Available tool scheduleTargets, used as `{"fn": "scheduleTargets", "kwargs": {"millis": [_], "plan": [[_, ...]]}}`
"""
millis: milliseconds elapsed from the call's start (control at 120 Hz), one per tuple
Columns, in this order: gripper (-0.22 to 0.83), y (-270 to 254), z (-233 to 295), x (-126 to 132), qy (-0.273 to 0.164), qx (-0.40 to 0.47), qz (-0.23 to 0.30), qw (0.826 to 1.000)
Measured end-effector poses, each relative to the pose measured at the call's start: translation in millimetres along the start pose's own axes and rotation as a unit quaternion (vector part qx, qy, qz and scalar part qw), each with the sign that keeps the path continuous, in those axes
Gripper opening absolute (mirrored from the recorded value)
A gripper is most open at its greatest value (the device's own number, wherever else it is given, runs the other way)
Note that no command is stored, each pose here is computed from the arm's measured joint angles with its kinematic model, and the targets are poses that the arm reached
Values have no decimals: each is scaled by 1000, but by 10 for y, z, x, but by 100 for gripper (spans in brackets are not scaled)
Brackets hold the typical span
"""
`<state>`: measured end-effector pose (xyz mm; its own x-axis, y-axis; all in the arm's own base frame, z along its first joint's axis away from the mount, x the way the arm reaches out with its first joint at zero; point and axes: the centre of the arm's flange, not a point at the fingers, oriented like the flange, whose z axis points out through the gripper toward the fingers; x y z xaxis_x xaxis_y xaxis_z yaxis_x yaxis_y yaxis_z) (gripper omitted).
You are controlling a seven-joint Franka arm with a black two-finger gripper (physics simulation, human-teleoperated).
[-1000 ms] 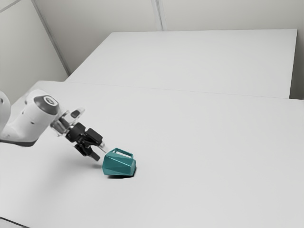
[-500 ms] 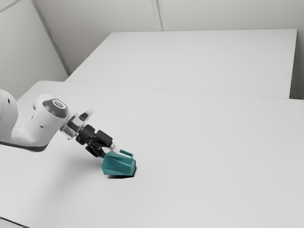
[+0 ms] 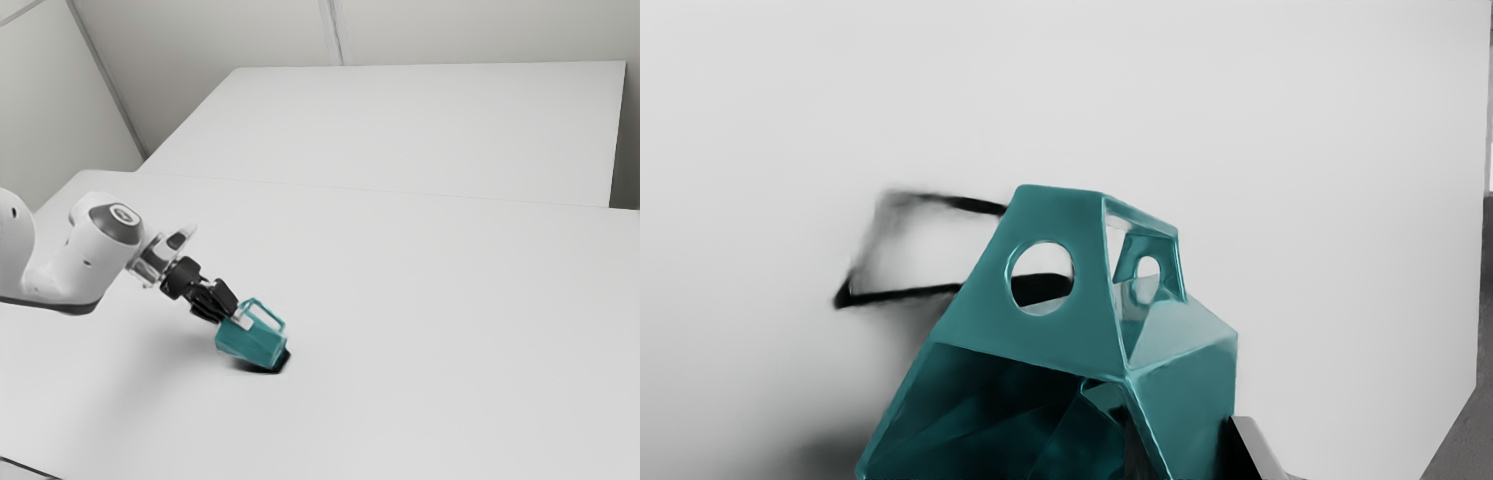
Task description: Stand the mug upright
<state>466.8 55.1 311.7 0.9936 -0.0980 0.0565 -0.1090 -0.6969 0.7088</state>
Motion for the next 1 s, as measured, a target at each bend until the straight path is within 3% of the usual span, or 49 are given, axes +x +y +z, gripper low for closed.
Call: {"fn": "scheduleTargets", "kwargs": {"millis": [375, 600, 1000], "plan": [[-15, 303, -118, 72, -30, 79, 49, 995], [-16, 638, -95, 308, -72, 191, 137, 969], [-16, 581, -359, 691, -89, 301, 181, 932]]}}
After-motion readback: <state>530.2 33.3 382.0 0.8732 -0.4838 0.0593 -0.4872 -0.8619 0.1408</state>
